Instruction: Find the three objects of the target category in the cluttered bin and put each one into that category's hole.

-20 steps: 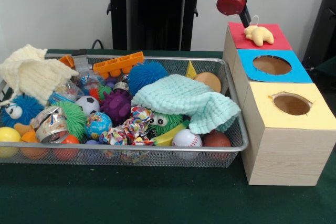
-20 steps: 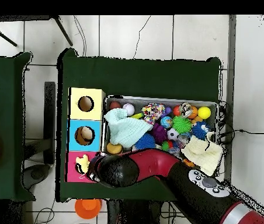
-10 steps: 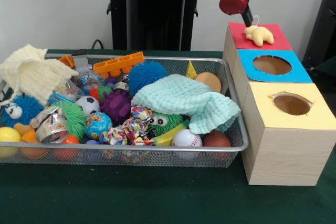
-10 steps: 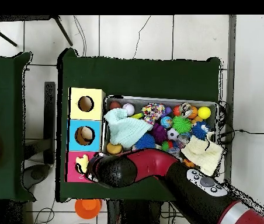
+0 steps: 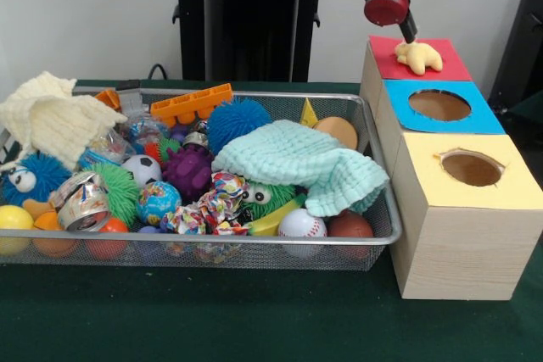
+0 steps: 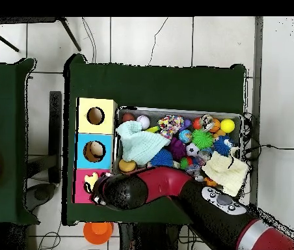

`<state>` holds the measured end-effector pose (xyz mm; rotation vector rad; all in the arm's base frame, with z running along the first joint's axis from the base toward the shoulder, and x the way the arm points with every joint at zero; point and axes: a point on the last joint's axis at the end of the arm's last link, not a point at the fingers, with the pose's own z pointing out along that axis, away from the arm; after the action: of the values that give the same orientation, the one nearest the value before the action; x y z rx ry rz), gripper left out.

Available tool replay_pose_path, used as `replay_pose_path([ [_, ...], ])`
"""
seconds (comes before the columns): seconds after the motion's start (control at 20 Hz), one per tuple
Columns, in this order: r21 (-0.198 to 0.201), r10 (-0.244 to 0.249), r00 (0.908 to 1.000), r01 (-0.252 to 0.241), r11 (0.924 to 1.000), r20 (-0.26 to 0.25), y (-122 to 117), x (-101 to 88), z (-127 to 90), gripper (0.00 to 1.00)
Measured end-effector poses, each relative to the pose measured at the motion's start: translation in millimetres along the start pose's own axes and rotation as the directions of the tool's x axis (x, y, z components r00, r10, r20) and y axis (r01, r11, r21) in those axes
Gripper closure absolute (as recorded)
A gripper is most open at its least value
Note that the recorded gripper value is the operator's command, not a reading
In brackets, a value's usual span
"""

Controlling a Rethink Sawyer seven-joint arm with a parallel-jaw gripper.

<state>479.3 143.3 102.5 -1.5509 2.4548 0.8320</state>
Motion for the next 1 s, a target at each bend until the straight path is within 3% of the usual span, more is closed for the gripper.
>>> replay_pose_path([
  [0.4, -0.025, -0.011, 0.9999, 0.011, 0.9996, -0.003, 8, -4.0, 11, 1.0],
  [1.0, -0.006, -0.069, 0.9968, 0.069, 0.9976, -0.042, 14, 1.1, 16, 1.0],
])
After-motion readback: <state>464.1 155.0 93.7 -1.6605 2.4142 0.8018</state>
